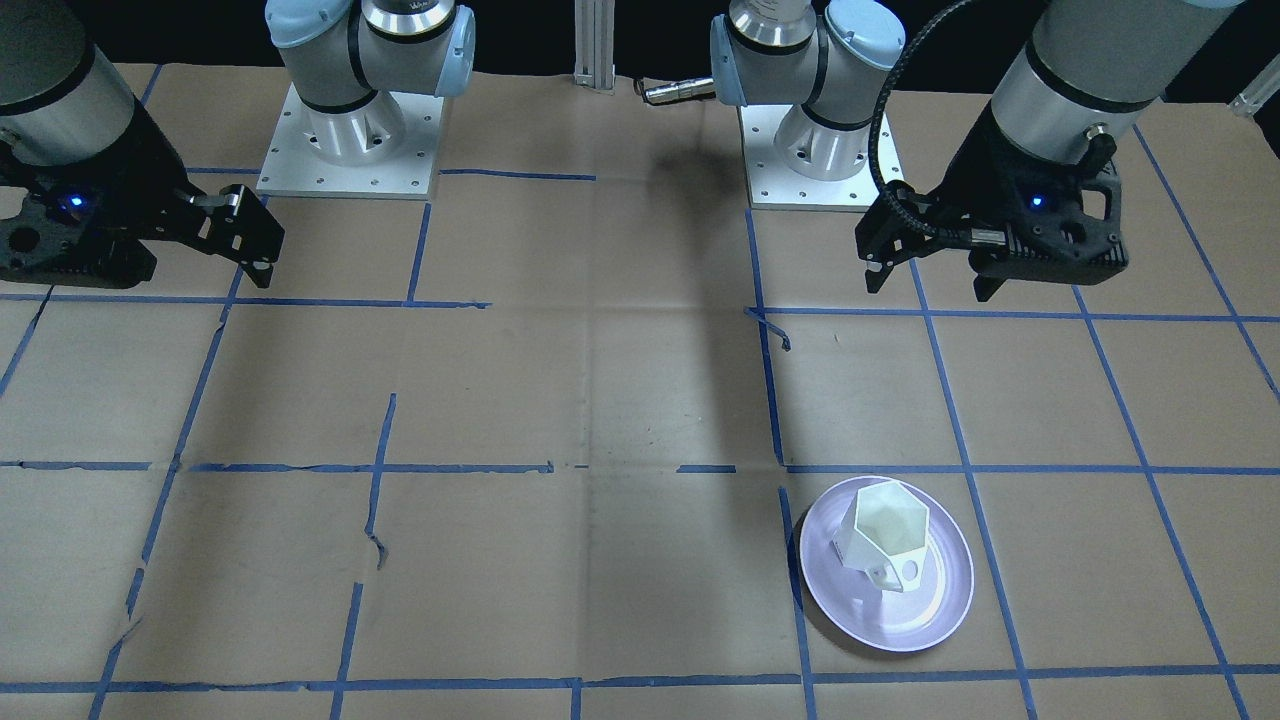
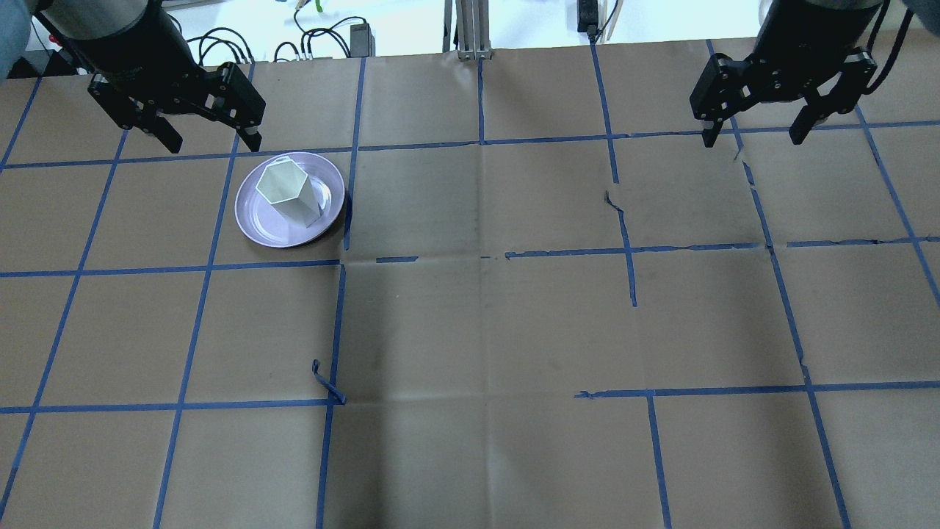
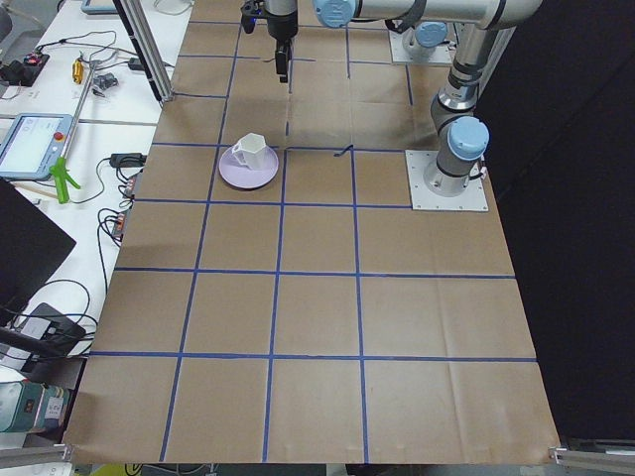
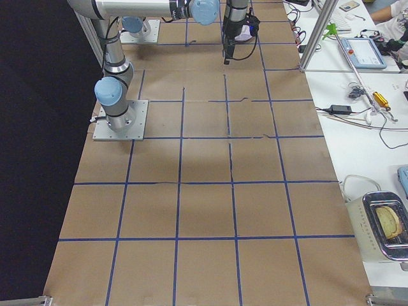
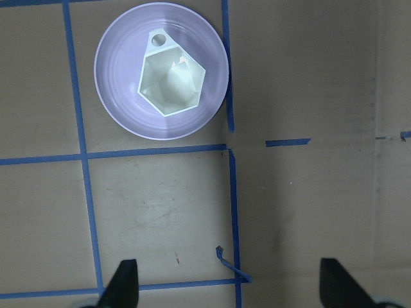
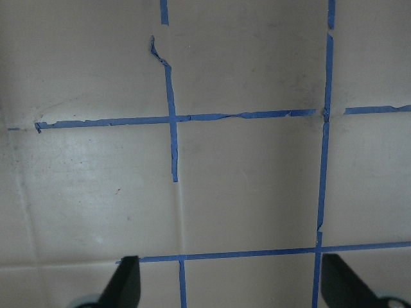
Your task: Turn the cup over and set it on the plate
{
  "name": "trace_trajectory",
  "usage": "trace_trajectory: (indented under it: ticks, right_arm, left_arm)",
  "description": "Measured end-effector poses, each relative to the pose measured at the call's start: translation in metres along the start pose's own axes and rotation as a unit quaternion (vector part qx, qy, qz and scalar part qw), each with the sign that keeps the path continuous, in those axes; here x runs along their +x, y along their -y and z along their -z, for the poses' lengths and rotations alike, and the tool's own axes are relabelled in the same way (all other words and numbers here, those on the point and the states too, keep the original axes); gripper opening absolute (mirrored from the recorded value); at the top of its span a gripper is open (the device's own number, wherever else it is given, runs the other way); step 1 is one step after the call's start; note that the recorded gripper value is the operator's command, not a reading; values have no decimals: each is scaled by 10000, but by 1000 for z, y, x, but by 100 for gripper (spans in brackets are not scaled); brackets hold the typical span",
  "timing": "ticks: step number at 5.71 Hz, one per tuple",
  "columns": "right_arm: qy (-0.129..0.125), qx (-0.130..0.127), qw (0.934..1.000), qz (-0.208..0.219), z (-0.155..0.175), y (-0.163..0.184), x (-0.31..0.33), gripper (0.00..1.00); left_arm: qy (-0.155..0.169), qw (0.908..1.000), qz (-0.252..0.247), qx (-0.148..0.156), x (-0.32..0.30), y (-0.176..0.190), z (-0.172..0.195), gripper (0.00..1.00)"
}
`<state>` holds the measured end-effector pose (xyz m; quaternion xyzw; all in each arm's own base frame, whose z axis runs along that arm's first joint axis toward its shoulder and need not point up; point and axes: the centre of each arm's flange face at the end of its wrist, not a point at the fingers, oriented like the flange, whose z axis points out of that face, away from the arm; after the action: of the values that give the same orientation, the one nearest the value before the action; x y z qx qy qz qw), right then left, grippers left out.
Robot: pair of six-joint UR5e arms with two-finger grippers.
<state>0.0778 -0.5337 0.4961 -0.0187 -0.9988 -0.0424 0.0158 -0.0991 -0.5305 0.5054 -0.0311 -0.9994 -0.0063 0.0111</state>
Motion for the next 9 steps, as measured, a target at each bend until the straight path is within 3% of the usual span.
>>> trace_trajectory:
  ticks: [9]
  right_arm:
    - [0, 0, 10000, 0, 0, 0, 0, 100]
  left_arm:
    - [5, 9999, 71, -81, 30, -35, -10, 99]
